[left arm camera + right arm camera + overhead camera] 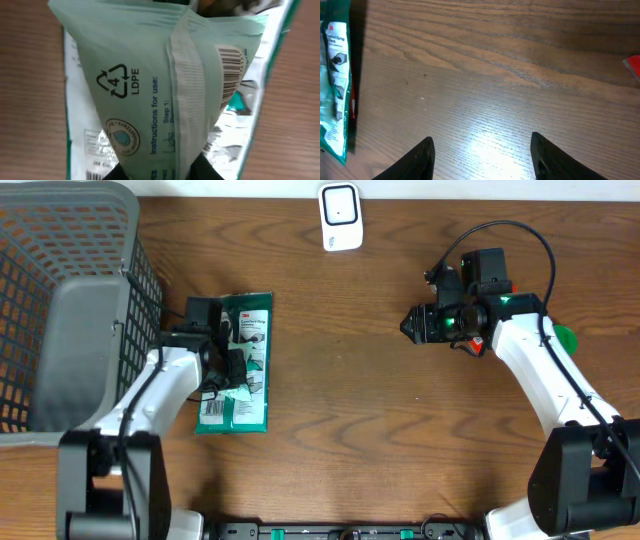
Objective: Scan the item barcode
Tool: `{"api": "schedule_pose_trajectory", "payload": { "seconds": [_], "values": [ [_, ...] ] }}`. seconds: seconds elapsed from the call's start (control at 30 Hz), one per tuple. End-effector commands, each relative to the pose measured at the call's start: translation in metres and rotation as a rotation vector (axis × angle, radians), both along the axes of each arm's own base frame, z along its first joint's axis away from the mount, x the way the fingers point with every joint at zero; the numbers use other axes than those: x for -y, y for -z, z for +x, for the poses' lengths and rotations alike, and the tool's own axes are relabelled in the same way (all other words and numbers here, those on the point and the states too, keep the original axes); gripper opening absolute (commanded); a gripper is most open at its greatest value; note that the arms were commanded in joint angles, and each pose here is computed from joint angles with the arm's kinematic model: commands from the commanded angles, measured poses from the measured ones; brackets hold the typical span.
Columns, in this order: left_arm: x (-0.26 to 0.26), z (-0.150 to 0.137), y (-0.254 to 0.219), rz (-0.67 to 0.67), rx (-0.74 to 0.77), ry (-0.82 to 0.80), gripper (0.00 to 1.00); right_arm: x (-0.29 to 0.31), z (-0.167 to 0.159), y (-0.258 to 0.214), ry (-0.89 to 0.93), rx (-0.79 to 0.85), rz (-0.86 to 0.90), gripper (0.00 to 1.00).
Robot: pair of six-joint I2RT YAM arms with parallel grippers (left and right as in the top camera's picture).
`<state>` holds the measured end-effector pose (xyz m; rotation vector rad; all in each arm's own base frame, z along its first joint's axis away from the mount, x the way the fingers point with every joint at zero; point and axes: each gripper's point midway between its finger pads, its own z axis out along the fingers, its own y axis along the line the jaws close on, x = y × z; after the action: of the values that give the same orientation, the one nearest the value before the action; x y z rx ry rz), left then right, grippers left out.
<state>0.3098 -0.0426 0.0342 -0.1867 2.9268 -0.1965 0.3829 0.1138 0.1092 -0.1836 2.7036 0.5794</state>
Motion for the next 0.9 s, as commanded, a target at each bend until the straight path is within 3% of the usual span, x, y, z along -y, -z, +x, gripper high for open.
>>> {"api": "schedule_pose_trajectory", "payload": {
  "seconds": [0.0,0.07,0.13,0.5,0.63,0.67,0.7,0.77,0.87],
  "values": [
    [0.025,0.013,-0.053,-0.157,0.146,0.022,0.13,-0.004,-0.001,-0.001,-0.021,-0.002,0.006,0.57],
    [0.051,0.009,-0.073,-0.317,0.161,0.029,0.13,-0.004,-0.002,0.000,-0.020,-0.007,0.005,0.57],
    [0.067,0.006,-0.076,-0.377,0.144,0.037,0.13,-0.003,-0.003,0.000,-0.020,-0.010,0.005,0.57],
    [0.188,-0.005,-0.011,-0.383,0.084,0.329,0.17,-0.003,-0.004,0.001,-0.020,-0.018,0.004,0.57],
    [0.207,-0.006,0.005,-0.381,0.091,0.375,0.36,-0.003,-0.004,0.001,-0.020,-0.018,0.004,0.57],
    [0.207,-0.004,0.004,-0.384,0.100,0.376,0.47,-0.003,-0.004,0.001,-0.020,-0.018,0.004,0.58],
    [0.208,-0.002,0.001,-0.387,0.108,0.375,0.71,-0.003,-0.004,0.000,-0.020,-0.018,0.004,0.58],
    [0.203,0.006,-0.013,-0.397,0.146,0.362,0.78,-0.005,-0.005,0.000,-0.024,-0.019,0.012,0.59],
    [0.194,0.009,-0.036,-0.406,0.187,0.345,0.77,-0.020,-0.011,-0.007,-0.065,-0.034,0.107,0.58]
  ]
}}
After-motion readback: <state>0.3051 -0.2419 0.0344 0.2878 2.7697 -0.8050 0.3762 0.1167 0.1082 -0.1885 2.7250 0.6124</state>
